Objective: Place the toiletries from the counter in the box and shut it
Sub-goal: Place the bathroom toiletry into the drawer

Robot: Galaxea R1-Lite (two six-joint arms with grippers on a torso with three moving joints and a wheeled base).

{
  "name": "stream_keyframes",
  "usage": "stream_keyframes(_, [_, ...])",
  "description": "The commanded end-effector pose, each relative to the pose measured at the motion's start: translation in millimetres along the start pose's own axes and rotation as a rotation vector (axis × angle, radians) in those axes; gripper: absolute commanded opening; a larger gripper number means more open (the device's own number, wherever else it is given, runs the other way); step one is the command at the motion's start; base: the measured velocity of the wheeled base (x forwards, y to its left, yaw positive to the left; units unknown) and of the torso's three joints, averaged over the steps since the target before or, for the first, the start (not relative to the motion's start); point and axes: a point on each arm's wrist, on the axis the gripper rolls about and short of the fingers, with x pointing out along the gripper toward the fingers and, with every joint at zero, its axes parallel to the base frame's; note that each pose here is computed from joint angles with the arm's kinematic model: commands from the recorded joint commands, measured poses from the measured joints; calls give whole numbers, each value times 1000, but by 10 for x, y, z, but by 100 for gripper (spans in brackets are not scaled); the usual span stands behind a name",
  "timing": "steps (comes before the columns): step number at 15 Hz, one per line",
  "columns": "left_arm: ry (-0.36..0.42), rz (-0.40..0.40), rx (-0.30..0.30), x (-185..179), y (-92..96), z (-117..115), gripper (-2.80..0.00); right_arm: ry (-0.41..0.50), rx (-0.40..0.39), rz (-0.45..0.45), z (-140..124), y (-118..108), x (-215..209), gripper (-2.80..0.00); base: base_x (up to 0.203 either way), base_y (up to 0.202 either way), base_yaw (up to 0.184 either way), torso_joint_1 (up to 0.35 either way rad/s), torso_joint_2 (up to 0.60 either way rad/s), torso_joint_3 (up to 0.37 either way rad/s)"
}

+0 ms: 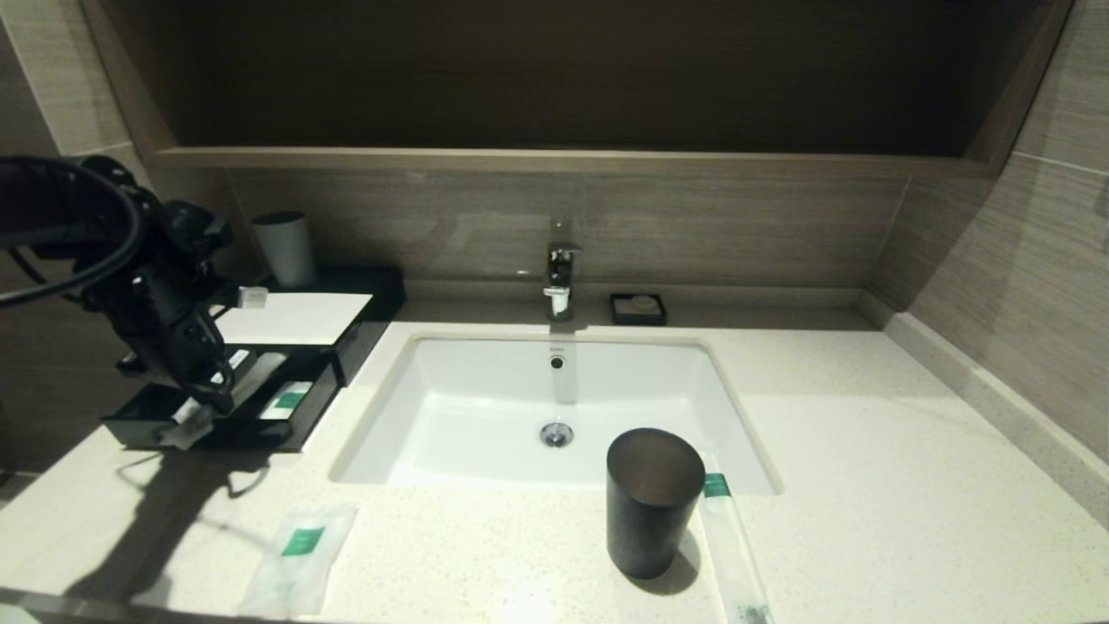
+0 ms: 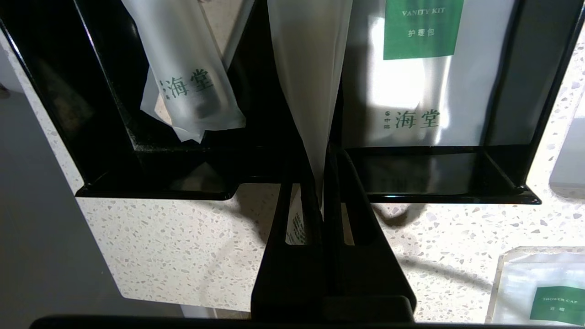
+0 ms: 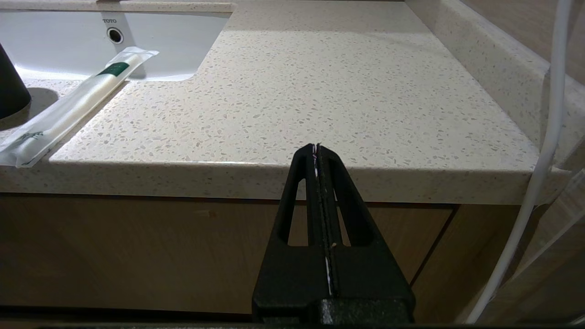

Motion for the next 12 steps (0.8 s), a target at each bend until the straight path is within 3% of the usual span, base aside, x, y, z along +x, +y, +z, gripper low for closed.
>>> stream_keyframes(1, [11, -10, 4, 29, -13, 4, -280, 0, 0, 0, 0, 0, 0, -280, 0, 0, 0, 0, 0, 0])
stream_keyframes(3, [8, -9, 3, 35, -12, 10, -280, 0, 0, 0, 0, 0, 0, -280, 0, 0, 0, 0, 0, 0])
stream_keyframes(4, [7, -9, 3, 41, -11, 14, 0, 0, 0, 0, 0, 0, 0, -280, 0, 0, 0, 0, 0, 0])
stream_keyframes(12, [-32, -25, -14, -104, -18, -24, 0, 0, 0, 0, 0, 0, 0, -280, 0, 0, 0, 0, 0, 0])
